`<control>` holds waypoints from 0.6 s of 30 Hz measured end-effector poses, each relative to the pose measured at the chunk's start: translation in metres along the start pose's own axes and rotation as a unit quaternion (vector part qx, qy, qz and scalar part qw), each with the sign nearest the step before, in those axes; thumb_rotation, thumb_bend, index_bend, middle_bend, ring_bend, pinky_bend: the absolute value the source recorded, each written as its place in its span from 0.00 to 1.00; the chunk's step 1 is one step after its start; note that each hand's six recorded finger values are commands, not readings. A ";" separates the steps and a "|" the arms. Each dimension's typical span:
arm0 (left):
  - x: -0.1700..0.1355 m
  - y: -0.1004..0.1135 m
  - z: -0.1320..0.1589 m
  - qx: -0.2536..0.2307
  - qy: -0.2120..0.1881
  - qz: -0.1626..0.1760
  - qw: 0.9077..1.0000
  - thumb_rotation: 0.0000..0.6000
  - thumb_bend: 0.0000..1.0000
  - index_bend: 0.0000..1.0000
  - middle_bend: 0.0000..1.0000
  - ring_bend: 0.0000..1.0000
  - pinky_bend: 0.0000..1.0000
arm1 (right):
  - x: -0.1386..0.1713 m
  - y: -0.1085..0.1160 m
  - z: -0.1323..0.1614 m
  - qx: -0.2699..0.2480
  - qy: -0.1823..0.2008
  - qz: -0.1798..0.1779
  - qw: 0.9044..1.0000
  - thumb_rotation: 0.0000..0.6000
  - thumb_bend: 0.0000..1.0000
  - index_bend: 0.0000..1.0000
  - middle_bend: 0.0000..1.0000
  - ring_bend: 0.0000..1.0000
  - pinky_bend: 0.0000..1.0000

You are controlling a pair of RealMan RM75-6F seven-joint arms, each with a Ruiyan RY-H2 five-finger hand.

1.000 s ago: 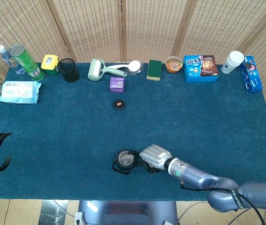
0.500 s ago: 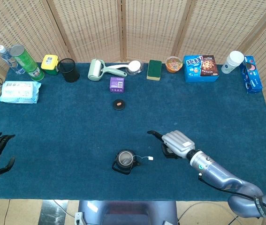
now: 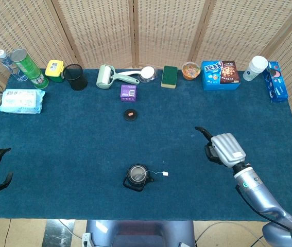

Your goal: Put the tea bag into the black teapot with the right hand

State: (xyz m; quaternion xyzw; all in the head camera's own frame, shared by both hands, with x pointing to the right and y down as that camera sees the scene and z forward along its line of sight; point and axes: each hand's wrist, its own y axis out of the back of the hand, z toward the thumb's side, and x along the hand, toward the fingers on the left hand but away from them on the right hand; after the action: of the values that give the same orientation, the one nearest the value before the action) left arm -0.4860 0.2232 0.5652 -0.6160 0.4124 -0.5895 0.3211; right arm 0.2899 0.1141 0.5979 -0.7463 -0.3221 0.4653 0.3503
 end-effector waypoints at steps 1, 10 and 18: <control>-0.001 -0.001 -0.001 0.003 0.002 0.003 1.000 1.00 0.45 0.16 0.19 0.08 0.14 | 0.002 0.001 -0.004 0.004 -0.007 -0.012 1.000 1.00 0.68 0.17 0.80 0.87 0.73; -0.012 -0.010 -0.008 -0.002 0.021 0.010 1.000 1.00 0.45 0.16 0.19 0.08 0.14 | 0.048 -0.002 -0.049 0.033 -0.091 -0.121 0.988 1.00 0.67 0.23 0.64 0.70 0.63; -0.020 -0.016 -0.005 -0.013 0.023 0.006 1.000 1.00 0.45 0.16 0.19 0.08 0.14 | 0.094 -0.016 -0.075 0.034 -0.144 -0.141 0.979 1.00 0.67 0.27 0.61 0.63 0.57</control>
State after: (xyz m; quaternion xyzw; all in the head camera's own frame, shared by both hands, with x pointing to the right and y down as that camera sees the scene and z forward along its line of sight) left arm -0.4879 0.2491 0.5706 -0.6039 0.4312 -0.5959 0.3070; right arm 0.3900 0.1821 0.5909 -0.6061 -0.4553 0.5246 0.3875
